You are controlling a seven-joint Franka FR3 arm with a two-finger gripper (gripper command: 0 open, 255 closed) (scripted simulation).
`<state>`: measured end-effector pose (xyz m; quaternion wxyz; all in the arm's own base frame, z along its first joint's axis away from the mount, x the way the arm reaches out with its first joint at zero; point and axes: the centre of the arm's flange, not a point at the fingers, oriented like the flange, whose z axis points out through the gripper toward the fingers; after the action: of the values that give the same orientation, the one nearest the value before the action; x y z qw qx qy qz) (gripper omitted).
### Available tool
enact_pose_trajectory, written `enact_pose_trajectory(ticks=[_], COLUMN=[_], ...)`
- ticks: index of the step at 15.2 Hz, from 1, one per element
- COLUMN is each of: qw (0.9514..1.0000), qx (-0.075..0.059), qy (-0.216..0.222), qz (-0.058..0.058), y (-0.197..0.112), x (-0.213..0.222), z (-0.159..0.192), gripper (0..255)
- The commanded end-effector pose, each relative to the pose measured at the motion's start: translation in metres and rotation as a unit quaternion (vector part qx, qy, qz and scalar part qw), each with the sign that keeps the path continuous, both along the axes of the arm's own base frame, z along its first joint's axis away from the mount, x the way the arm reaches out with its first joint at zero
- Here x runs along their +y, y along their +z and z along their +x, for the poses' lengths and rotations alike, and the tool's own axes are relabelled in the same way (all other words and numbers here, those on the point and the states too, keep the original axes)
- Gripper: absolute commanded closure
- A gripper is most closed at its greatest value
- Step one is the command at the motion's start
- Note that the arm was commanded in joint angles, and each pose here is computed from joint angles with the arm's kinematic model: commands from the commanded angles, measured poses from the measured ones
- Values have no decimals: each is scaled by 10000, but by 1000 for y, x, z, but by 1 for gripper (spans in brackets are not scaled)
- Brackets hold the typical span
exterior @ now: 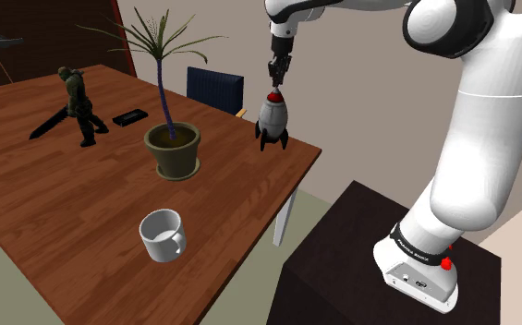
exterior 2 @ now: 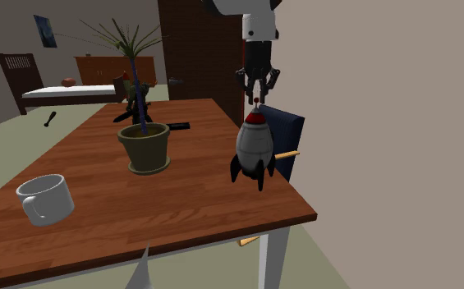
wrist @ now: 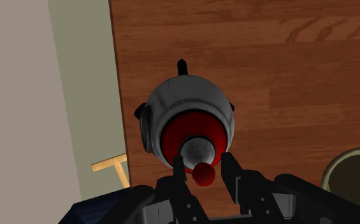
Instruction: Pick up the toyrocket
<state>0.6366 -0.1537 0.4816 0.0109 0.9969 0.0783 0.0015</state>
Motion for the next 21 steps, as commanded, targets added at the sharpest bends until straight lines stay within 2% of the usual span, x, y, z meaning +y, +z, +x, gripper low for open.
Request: enact_pose_trajectory(ticks=[1,8,21], qw=[10000,10000,10000], qx=[-1,-1,-1], qy=[0,0,0], qz=[0,0,0], y=[0,0,68], x=[0,0,0], z=[0,0,0], gripper=[255,255,255])
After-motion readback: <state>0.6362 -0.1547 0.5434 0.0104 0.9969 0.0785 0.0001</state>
